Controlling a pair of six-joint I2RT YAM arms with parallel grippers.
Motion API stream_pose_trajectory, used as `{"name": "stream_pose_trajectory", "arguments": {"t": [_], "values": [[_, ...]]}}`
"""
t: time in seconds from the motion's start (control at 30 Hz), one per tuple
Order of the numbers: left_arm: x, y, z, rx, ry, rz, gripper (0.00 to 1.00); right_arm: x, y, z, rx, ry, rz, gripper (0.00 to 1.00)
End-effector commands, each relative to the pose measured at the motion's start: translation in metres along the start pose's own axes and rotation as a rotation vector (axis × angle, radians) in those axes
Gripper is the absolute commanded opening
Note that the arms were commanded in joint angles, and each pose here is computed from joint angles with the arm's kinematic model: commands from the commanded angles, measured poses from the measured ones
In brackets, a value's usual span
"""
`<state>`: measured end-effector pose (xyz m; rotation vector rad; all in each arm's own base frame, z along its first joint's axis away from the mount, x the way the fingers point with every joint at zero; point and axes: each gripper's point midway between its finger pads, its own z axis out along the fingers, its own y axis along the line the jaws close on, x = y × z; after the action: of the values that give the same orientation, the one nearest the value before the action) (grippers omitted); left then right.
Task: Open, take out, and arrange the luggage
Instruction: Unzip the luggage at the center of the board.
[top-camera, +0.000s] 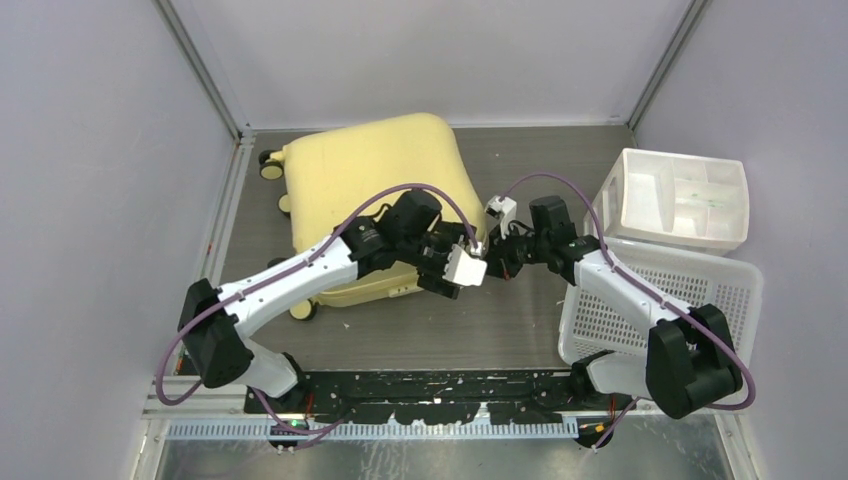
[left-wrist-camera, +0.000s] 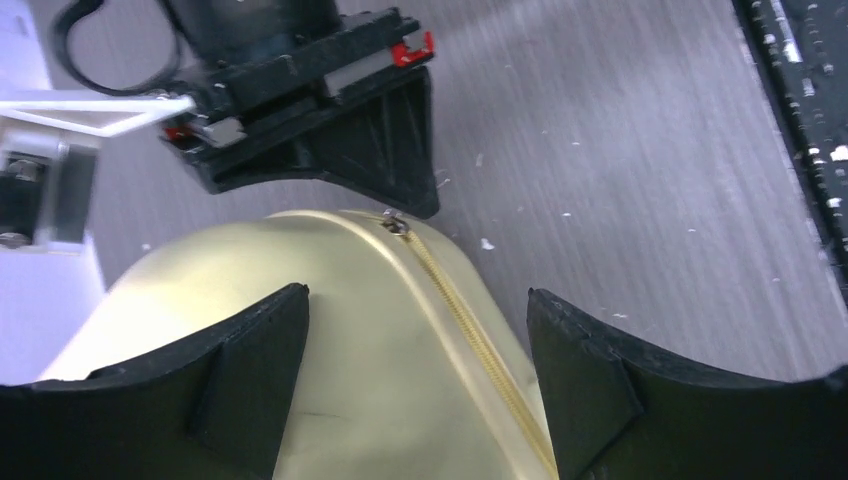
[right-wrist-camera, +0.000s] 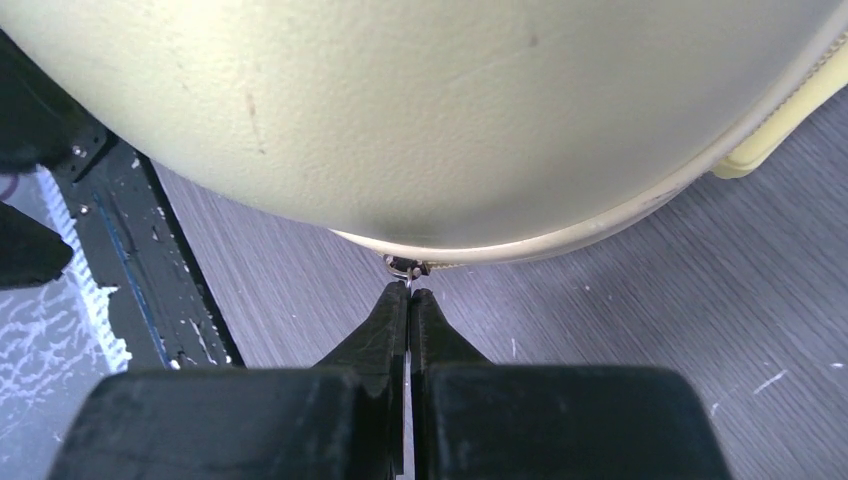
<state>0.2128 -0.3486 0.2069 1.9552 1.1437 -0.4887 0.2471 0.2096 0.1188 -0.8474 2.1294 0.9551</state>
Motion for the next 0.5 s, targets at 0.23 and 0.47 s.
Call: {"name": "stream_pose_trajectory", "arguments": {"t": [0.23, 0.47], "values": [[0.042, 0.028, -0.014, -0.131, 0.231, 0.087, 0.81, -0.021, -0.022, -0.027, 0.142, 0.027, -0.145, 0.01], [0.061, 0.010, -0.015, -0.129, 0.266, 0.069, 0.81, -0.002, -0.022, -0.020, 0.033, 0.138, -0.247, 0.01]]}}
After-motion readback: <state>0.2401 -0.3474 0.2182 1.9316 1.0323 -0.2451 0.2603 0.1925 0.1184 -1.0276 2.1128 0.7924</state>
